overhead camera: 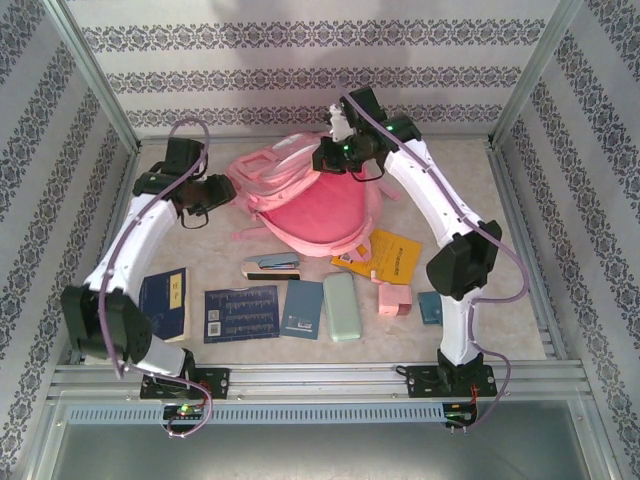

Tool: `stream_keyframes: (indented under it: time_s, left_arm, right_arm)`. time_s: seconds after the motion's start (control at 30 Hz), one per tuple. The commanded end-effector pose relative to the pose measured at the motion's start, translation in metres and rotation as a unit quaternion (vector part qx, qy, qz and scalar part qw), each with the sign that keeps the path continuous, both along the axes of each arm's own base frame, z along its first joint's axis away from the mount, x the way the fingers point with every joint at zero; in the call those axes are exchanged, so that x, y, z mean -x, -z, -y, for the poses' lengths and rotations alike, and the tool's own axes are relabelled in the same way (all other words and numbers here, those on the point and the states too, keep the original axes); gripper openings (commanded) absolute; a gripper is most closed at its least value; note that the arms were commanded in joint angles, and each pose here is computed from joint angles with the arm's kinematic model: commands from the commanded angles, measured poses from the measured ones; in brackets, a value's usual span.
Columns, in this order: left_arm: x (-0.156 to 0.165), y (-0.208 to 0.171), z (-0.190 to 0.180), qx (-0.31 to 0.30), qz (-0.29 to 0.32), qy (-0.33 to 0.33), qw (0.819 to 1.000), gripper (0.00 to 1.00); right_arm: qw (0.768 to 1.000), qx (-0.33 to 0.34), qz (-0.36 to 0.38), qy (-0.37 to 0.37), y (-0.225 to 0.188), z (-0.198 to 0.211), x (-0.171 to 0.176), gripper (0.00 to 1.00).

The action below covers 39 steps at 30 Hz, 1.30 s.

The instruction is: Pack the student bag

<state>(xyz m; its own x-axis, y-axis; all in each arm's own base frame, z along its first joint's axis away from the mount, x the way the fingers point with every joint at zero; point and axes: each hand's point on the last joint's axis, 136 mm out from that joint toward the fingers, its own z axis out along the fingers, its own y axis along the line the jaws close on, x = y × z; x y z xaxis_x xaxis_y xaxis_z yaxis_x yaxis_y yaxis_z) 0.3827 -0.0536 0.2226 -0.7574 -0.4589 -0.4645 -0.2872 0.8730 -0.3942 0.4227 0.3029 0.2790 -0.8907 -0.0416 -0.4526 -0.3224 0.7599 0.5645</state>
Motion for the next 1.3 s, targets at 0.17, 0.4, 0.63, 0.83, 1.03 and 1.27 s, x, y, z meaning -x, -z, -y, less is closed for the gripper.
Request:
stream_keyframes:
  time_s: [0.17, 0.4, 0.63, 0.83, 1.03, 1.27]
  left_arm:
    - [0.041, 0.011, -0.024, -0.029, -0.035, -0.048, 0.998, 0.52]
    - [0.056, 0.012, -0.023, -0.022, -0.038, -0.052, 0.998, 0.53]
    - [0.061, 0.003, -0.031, -0.03, -0.036, -0.076, 0.996, 0.53]
    - [0.059, -0.007, -0.042, -0.049, -0.033, -0.105, 0.993, 0.55]
    - [0.06, -0.009, -0.046, -0.055, -0.032, -0.117, 0.991, 0.55]
    - [0.063, -0.003, -0.048, -0.06, -0.031, -0.117, 0.991, 0.55]
  right_arm:
    - [0.981, -0.061, 0.154, -0.1, -0.059, -0.057, -0.001, 0.0]
    - [0.979, -0.058, 0.173, -0.085, -0.065, -0.056, -0.015, 0.0]
    - [0.963, -0.162, 0.205, -0.064, -0.142, -0.06, -0.009, 0.0]
    - [0.933, -0.247, 0.216, -0.146, -0.189, -0.078, 0.019, 0.0]
    - [0.931, -0.256, 0.181, -0.189, -0.164, -0.085, 0.016, 0.0]
    - [0.945, -0.25, 0.138, -0.159, -0.122, -0.086, -0.021, 0.0]
